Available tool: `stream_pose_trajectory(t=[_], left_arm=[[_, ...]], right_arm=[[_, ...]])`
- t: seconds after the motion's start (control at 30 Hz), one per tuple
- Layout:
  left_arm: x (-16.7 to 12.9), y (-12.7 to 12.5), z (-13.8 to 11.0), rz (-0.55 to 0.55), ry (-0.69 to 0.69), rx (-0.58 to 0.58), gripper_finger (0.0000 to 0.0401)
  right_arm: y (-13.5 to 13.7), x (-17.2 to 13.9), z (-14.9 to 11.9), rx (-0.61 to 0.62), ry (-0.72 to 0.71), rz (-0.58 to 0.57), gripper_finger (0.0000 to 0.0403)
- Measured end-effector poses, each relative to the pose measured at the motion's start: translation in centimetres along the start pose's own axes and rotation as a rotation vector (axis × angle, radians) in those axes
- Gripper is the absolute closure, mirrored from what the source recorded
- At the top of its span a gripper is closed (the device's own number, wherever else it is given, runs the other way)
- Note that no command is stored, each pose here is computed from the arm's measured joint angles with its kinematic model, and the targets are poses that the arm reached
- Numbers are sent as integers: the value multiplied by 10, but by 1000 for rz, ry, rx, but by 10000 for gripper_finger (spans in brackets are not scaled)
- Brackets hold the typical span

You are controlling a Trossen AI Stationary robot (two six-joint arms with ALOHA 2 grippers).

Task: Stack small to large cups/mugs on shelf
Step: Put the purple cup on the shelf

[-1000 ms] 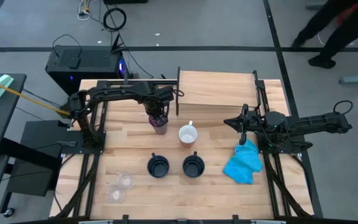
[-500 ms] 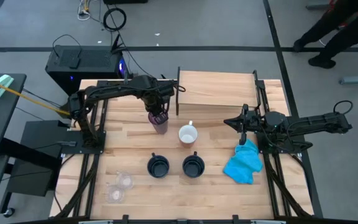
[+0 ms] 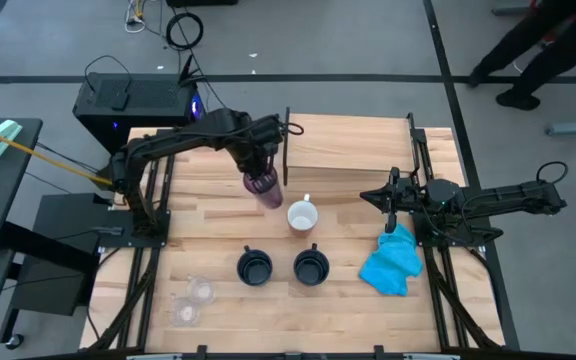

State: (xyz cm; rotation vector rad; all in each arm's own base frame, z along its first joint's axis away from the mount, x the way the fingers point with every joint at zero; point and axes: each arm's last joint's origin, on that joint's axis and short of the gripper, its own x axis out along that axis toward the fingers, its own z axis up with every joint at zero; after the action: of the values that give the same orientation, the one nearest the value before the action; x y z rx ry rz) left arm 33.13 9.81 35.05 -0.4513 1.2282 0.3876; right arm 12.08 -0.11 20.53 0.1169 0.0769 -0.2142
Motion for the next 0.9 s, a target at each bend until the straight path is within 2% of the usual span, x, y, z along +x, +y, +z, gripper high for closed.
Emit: stream_pose_trajectory(t=[0.2,0.47,0.63,0.77,0.9], left_arm=[[-17,-4,9,-19,-73,4,388],[-11,-16,34,-14,-47,52,388],[-10,-21,49,-18,-56,95,388],[-3,-15,52,-15,-47,86,388],[-2,-11,57,17,-88,96,388]], right_arm=[[0,0,0,22,-3,-1,387],[-9,11,3,55,46,-100,387],[-14,25,16,32,81,-150,385],[-18,37,30,19,115,-192,370],[-21,51,40,-26,167,-207,334]])
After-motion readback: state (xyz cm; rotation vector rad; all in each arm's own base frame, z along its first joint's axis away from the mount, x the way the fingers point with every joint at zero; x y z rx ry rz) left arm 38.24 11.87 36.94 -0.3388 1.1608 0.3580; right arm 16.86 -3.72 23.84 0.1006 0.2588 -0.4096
